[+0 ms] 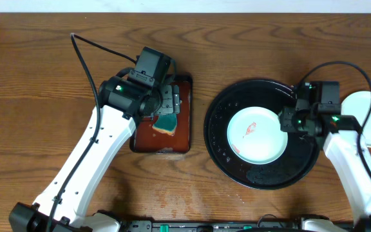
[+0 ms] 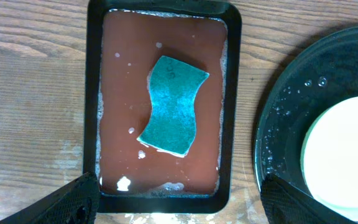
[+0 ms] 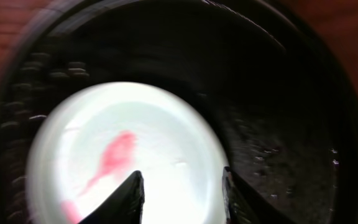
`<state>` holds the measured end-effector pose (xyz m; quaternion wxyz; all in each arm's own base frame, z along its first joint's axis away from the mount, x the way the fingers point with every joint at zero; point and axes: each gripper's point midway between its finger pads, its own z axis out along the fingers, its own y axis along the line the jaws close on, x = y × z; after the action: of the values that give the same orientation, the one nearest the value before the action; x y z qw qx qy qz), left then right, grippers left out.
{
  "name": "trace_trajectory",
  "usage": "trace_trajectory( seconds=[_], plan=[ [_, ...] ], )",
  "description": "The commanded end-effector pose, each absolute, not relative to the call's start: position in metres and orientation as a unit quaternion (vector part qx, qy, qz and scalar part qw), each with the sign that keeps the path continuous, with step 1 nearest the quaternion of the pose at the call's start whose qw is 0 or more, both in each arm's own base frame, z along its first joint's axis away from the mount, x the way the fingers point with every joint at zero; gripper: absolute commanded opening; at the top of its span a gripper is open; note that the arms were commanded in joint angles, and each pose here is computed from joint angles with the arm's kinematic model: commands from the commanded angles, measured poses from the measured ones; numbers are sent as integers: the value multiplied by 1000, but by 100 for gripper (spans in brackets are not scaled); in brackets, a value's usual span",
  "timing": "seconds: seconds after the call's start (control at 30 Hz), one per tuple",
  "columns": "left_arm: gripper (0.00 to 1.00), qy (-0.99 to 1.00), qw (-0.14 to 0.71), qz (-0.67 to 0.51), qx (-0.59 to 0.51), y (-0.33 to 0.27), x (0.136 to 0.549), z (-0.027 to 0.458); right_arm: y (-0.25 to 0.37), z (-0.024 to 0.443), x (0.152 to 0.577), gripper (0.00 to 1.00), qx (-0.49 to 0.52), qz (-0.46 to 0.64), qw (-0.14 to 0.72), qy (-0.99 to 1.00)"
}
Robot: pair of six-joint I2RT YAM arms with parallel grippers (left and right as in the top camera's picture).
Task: Clean dirty plates on tray and stack at the side
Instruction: 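Move the right gripper back and grasp the rim of the white plate, then dip the sponge in the red tray with the left gripper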
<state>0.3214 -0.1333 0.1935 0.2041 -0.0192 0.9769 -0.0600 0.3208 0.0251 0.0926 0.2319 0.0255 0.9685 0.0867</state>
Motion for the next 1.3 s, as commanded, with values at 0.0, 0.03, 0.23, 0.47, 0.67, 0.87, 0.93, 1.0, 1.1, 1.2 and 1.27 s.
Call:
trace_trajectory(
  seconds=[0.0, 0.03, 0.23, 0.47, 0.67, 0.87, 0.93, 1.0, 1.1, 1.2, 1.27],
  plan=[
    [83, 983, 180, -31, -20, -127, 324, 171, 56, 123, 312, 41, -9, 165, 251, 954],
    [83, 985, 168, -25, -19, -127, 323, 161, 57, 124, 308, 41, -9, 169, 246, 954],
    [80, 995, 98, 7, -18, -124, 328, 84, 56, 113, 281, 41, 2, 168, 190, 967],
    [48, 998, 52, -20, 3, -140, 347, 13, 49, 107, 275, 40, 27, 148, 172, 974],
    [7, 999, 30, -11, -1, -136, 346, -11, 49, 107, 275, 38, 27, 148, 172, 974],
    [7, 999, 34, -12, -1, -135, 345, 15, 42, 105, 274, 35, 44, 131, 169, 976],
    [17, 999, 46, -17, -1, -136, 348, 31, 30, 102, 274, 34, 74, 104, 167, 978],
    [34, 998, 66, -25, -1, -138, 351, 47, 16, 101, 275, 32, 104, 76, 169, 977],
    [44, 996, 82, -31, 0, -139, 353, 58, 4, 100, 275, 31, 132, 71, 171, 974],
    [45, 996, 80, -30, 1, -139, 355, 53, -2, 99, 274, 31, 145, 77, 167, 972],
    [45, 997, 75, -28, 1, -139, 355, 43, -2, 97, 271, 31, 139, 86, 157, 974]
  ],
)
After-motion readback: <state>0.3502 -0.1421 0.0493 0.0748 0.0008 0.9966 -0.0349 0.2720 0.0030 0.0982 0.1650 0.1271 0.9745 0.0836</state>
